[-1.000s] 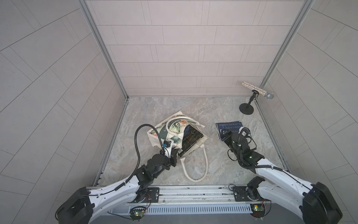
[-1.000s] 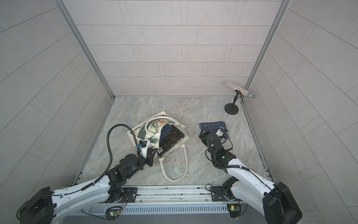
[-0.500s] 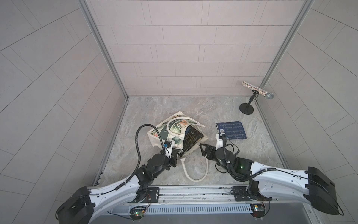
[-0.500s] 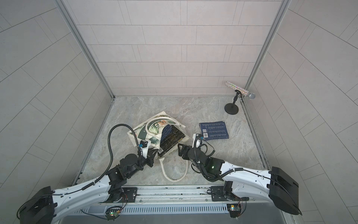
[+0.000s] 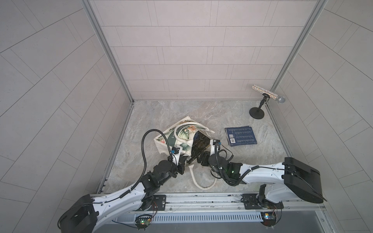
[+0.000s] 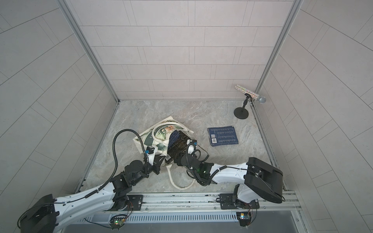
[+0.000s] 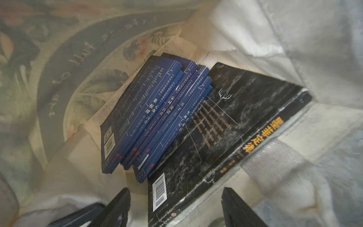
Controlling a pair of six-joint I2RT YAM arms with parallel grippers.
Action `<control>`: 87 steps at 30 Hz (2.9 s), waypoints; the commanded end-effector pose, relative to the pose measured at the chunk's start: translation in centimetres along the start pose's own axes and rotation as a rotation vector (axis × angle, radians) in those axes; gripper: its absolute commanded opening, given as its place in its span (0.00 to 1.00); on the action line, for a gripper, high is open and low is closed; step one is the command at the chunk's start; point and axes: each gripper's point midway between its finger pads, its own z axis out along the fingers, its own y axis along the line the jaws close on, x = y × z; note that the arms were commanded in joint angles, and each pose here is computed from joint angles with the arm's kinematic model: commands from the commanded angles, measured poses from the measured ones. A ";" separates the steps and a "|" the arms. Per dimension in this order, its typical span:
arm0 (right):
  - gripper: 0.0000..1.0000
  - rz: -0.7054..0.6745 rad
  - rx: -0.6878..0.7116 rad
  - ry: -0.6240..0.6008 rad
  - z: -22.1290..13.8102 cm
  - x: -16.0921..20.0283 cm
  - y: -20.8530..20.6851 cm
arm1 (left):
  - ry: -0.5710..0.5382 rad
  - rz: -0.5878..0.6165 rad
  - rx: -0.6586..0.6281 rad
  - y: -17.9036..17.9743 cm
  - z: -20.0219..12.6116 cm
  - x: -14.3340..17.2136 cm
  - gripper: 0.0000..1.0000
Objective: Take out the books from the canvas bag
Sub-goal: Pick up the book from the canvas bag.
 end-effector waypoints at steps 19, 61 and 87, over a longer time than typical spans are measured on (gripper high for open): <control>0.68 0.196 0.020 -0.010 4.4 1.2 -2.7 | -0.132 0.003 0.127 -2.6 -0.6 -3.7 0.00; 0.00 -0.563 -0.123 0.245 -2.2 -1.8 3.7 | -0.105 -0.109 -0.154 2.0 0.3 -3.3 0.00; 0.00 -0.403 -0.192 -0.555 -13.6 -15.7 2.5 | -0.079 -0.018 -0.405 6.2 -0.4 -2.4 0.00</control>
